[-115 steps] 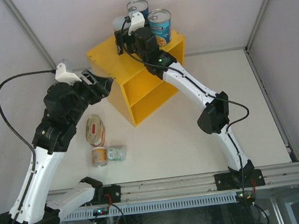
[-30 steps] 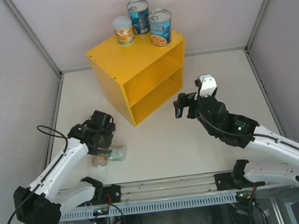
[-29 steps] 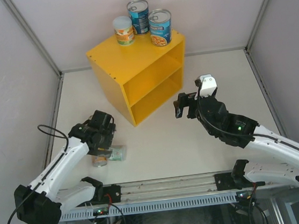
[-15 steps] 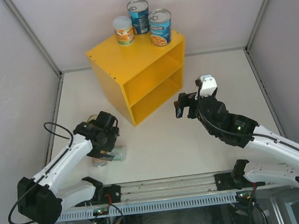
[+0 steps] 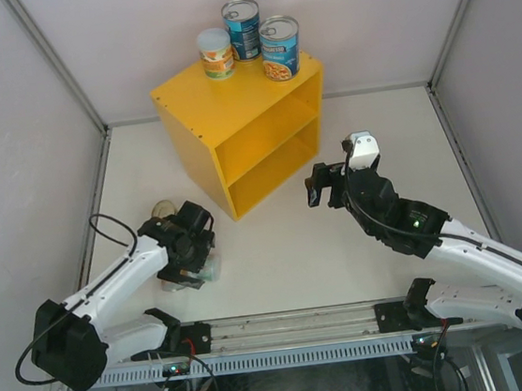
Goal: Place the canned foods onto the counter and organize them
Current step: Pick up the canned food from the center of the board.
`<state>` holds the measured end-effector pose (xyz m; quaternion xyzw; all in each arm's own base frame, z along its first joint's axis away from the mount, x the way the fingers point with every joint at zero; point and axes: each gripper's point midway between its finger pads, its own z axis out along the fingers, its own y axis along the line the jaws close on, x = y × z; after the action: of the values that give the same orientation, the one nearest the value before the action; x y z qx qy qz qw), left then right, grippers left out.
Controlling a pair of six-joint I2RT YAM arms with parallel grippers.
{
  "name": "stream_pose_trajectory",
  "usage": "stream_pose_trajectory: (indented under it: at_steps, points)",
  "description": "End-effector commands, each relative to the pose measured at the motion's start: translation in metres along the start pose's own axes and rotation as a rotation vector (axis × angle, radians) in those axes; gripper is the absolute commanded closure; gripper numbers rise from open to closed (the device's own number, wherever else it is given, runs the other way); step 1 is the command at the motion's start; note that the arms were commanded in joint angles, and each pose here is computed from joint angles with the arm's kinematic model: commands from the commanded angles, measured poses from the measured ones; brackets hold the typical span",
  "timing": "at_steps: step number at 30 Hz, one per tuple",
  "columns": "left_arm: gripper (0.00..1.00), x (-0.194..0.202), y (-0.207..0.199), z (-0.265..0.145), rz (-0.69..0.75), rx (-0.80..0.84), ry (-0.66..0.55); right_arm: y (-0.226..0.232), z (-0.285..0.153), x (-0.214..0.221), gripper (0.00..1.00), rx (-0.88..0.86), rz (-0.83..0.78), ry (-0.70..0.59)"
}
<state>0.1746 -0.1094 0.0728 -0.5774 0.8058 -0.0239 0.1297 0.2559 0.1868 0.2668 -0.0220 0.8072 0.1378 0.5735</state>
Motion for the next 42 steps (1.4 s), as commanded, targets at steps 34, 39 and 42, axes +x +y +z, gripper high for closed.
stream_pose_trajectory:
  at_steps: [34, 39, 42]
  points:
    - [0.16, 0.006, 0.015, 0.046, -0.002, -0.096, -0.035, -0.008, 0.004, -0.009, 0.07, -0.009, 0.054, -0.021]
    - [0.28, 0.006, 0.017, 0.048, -0.002, -0.092, -0.034, -0.008, 0.004, -0.009, 0.07, -0.011, 0.055, -0.021]
    - [0.36, 0.007, 0.016, 0.047, 0.001, -0.083, -0.032, -0.009, 0.004, -0.008, 0.07, -0.009, 0.055, -0.019]
